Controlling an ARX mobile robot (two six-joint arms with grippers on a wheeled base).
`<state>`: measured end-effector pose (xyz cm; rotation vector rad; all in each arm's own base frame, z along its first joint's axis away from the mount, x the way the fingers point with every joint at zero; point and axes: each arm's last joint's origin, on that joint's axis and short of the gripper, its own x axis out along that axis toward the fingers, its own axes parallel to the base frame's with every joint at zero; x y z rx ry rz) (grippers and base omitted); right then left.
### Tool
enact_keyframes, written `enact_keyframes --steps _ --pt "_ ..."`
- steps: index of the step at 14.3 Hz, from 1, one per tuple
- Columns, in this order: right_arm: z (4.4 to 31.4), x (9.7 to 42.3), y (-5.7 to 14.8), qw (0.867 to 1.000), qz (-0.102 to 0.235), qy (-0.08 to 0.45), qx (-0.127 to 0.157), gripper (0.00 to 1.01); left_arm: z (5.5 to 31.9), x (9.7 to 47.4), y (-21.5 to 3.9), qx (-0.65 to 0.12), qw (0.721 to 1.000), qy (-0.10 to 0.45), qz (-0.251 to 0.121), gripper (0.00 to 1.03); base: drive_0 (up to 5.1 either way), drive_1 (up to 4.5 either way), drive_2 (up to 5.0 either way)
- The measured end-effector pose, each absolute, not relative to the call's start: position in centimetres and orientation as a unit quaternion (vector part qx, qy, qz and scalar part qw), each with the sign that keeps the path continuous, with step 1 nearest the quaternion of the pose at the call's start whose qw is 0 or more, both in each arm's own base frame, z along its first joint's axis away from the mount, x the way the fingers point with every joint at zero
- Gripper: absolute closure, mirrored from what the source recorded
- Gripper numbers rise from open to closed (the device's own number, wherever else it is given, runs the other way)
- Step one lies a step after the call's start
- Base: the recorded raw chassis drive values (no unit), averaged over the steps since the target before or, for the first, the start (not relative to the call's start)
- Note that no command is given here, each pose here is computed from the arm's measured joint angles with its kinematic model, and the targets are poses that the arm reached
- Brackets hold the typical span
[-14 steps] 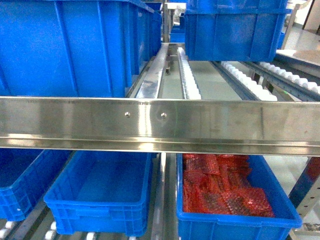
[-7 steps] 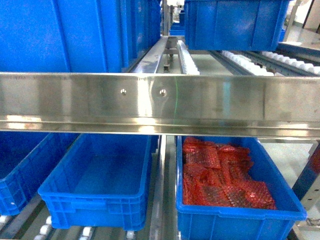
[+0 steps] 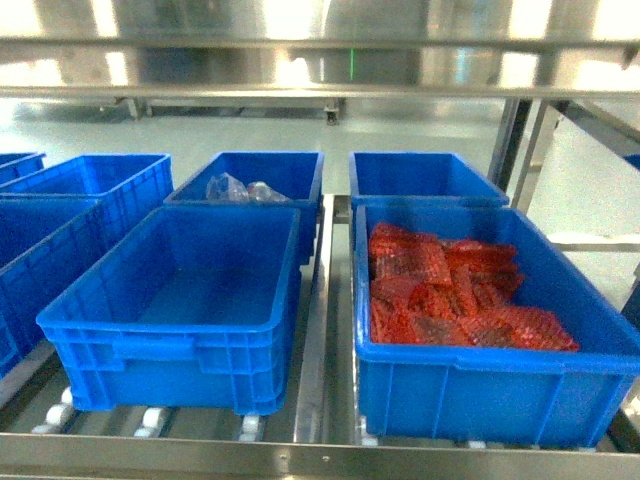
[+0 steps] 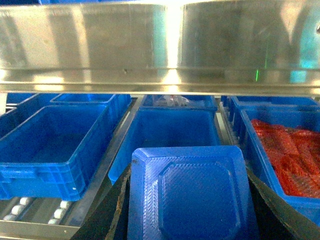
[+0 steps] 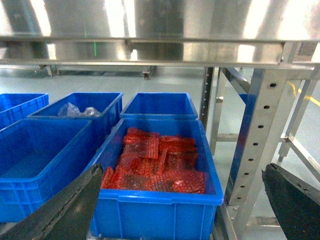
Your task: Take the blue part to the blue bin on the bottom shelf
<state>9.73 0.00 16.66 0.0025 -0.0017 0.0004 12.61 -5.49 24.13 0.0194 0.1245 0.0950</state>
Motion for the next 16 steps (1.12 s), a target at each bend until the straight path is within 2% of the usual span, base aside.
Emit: enact_keyframes --steps 16 --pt "16.66 9.73 0.0 1.0 0.0 0.0 0.001 0.03 24.06 12.62 -5.5 0.01 0.997 0.064 0.048 0.6 0.0 0.0 0.0"
